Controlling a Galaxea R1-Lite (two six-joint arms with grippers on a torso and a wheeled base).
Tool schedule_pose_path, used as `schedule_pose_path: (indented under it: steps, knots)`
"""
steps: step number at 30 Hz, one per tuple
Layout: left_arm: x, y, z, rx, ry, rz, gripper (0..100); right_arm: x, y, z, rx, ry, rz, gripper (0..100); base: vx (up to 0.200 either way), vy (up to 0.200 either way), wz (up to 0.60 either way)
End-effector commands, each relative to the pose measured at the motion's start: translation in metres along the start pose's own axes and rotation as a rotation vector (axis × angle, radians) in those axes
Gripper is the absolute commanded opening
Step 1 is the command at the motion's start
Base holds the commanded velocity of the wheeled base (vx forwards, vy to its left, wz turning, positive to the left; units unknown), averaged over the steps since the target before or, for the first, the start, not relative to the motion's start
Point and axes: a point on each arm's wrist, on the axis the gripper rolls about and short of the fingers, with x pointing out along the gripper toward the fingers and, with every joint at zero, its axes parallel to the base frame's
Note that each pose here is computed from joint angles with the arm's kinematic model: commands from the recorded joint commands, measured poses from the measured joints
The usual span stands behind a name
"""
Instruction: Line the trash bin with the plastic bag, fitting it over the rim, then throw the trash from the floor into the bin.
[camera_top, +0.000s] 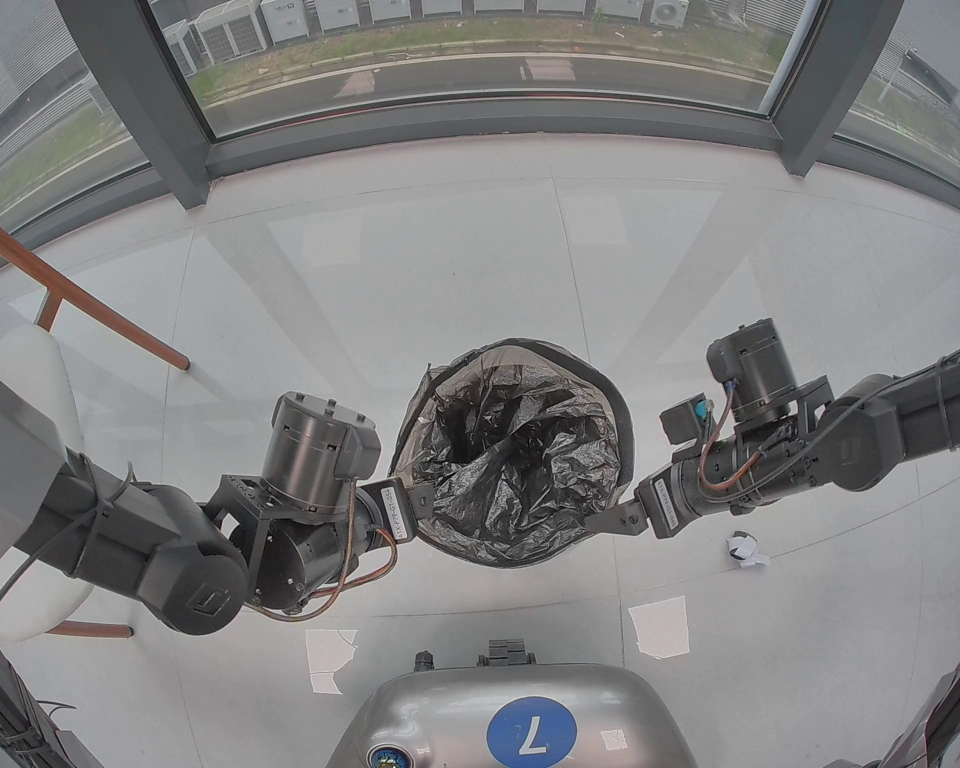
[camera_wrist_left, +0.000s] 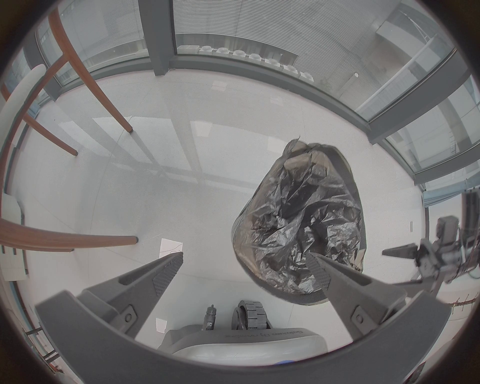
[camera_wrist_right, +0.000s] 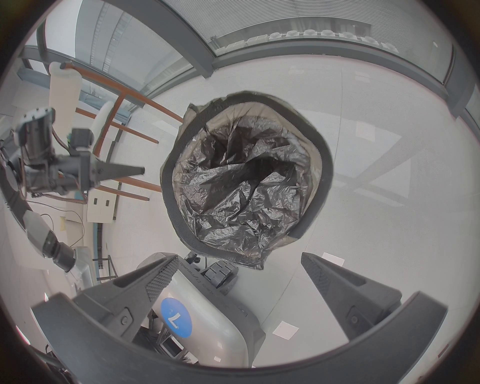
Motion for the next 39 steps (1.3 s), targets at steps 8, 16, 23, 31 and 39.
schedule_pose_path:
  steps: [8,16,23,31,39]
  knots:
    - [-0.012,-0.001,0.014,-0.03,-0.048,-0.02,100,0.052,0.023,0.018,-0.057,-0.003,-0.113,100,0.0,0.0,0.0]
    - [-0.02,0.001,0.018,-0.038,-0.063,-0.031,100,0.045,0.05,0.022,-0.106,0.026,-0.107,100,0.0,0.0,0.0]
    - [-0.021,0.001,0.018,-0.035,-0.064,-0.033,100,0.045,0.069,0.022,-0.124,0.028,-0.069,100,0.0,0.0,0.0]
    - [-0.021,0.001,0.019,-0.04,-0.065,-0.036,100,0.02,0.063,0.008,-0.278,0.042,0.015,100,0.0,0.0,0.0]
    - [-0.018,0.006,0.022,-0.052,-0.067,-0.02,100,0.001,0.063,-0.022,-0.529,-0.017,0.153,100,0.0,0.0,0.0]
